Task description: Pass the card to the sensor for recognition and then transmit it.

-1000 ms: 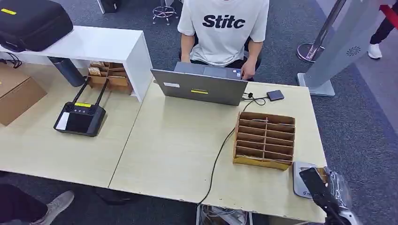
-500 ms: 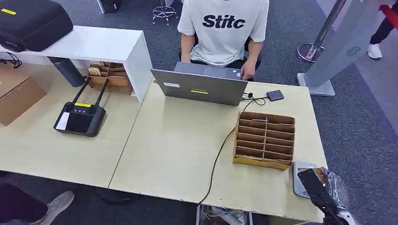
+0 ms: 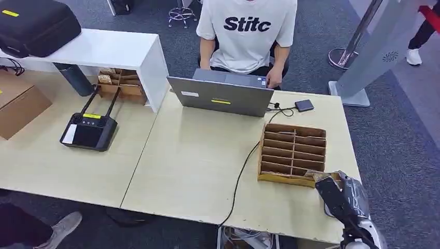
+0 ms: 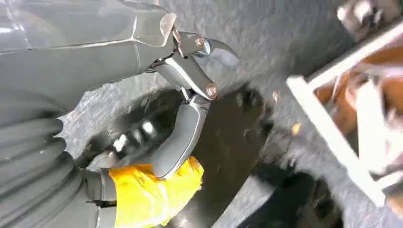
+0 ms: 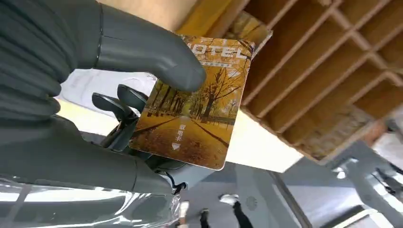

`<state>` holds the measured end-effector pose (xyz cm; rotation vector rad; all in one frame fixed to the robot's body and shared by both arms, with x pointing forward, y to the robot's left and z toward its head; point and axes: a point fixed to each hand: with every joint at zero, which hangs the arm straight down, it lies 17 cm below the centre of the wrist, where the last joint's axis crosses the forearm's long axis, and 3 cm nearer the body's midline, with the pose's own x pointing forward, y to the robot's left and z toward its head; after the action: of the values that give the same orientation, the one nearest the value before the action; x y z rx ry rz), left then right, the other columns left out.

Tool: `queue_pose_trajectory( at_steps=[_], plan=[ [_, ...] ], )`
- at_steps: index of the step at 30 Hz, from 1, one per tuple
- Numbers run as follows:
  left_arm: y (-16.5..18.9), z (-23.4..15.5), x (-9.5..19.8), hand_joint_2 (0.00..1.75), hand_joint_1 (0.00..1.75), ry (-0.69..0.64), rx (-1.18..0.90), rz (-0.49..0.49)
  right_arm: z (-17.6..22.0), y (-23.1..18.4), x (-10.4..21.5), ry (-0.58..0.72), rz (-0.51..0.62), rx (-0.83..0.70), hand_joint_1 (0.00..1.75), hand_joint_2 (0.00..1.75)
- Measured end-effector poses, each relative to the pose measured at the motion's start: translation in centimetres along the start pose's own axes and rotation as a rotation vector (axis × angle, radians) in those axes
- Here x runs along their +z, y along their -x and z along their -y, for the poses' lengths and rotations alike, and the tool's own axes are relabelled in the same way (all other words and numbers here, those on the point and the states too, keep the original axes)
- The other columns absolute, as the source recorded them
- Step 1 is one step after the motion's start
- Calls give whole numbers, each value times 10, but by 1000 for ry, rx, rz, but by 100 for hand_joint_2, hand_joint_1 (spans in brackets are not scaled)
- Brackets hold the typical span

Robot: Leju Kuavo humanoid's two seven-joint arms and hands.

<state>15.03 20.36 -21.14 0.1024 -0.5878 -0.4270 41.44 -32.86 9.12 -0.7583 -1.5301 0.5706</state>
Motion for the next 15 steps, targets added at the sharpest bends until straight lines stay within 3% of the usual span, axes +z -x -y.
queue_pose_trajectory(
  at_steps=[4, 10, 15],
  plan=[
    [17, -9, 2, 175, 0, -43, 67, -66, 33, -49, -17, 103, 145, 9, 175, 175],
    [53, 9, 16, 175, 0, 8, 190, -167, 101, -142, -53, 268, 379, 25, 175, 175],
    [60, 19, 20, 175, 0, 45, 269, -199, 142, -218, -78, 348, 540, 38, 175, 175]
  ],
)
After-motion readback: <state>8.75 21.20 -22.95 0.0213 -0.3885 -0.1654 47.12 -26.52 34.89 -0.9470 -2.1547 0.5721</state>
